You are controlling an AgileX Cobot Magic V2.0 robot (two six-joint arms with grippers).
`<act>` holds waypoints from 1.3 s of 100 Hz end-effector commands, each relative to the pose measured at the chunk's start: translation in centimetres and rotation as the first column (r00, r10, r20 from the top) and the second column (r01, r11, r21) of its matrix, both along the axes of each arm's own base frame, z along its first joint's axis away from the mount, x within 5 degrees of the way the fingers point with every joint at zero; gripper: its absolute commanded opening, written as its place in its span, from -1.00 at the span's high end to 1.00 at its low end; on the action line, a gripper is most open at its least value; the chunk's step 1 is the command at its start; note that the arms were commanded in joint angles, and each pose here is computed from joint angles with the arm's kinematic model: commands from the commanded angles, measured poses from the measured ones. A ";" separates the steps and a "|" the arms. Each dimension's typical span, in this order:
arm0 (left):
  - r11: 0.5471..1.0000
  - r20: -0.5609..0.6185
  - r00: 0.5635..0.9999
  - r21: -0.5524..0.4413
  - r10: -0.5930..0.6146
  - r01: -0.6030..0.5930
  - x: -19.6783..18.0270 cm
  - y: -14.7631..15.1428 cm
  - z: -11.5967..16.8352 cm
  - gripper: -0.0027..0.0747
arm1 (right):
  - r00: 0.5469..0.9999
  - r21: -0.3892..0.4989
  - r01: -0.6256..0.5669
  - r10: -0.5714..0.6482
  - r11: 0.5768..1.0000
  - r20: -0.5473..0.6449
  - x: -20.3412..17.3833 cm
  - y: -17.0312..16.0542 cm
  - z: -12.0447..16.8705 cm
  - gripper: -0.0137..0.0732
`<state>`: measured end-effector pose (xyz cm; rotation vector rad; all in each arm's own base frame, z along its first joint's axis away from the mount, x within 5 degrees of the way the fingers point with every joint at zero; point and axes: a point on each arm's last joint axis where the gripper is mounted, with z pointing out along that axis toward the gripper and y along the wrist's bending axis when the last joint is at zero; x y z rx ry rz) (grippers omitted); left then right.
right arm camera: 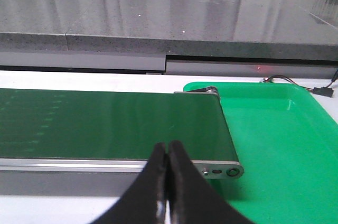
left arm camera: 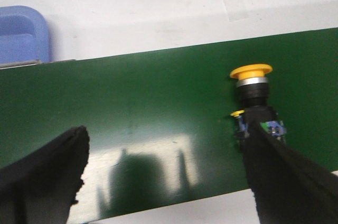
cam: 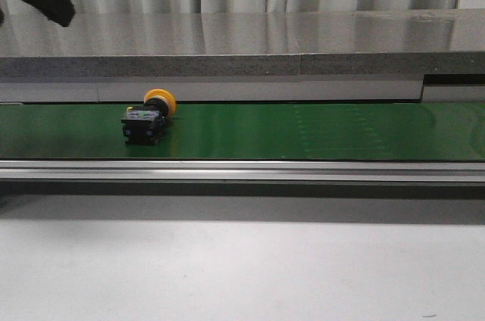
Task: Move button from right to left
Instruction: 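Lower the left gripper onto the button on the belt and grasp it, then lift the button off the belt with the left gripper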
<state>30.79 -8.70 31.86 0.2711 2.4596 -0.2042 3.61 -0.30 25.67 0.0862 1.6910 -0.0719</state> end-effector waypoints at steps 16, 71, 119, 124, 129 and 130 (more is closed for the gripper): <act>0.999 -0.053 0.998 -0.033 -0.022 0.020 3.1 -2.7 1.1 -0.58 | 0.995 -0.020 0.003 -0.001 1.000 0.097 0.0 0.0 1.5 0.84; 1.000 -0.248 0.969 0.004 -0.014 0.016 5.9 -5.5 -4.3 -0.58 | 0.995 -0.020 0.003 -0.001 1.000 0.097 0.0 0.0 1.5 0.84; 0.999 -0.292 0.956 0.041 0.007 0.005 6.4 -5.1 -5.8 0.16 | 0.995 -0.020 0.003 -0.001 1.000 0.097 0.0 0.0 1.5 0.84; 0.999 -0.292 0.956 0.041 0.007 0.005 6.4 -5.1 -5.8 0.29 | 0.995 -0.020 0.003 -0.001 1.000 0.097 0.0 0.0 1.5 0.84; 0.999 -0.292 0.956 0.041 0.007 0.005 6.4 -5.1 -5.8 0.35 | 0.995 -0.020 0.003 -0.001 1.000 0.097 0.0 0.0 1.5 0.84; 0.999 -0.292 0.956 0.041 0.007 0.005 6.4 -5.1 -5.8 0.36 | 0.995 -0.020 0.003 -0.001 1.000 0.097 0.0 0.0 1.5 0.84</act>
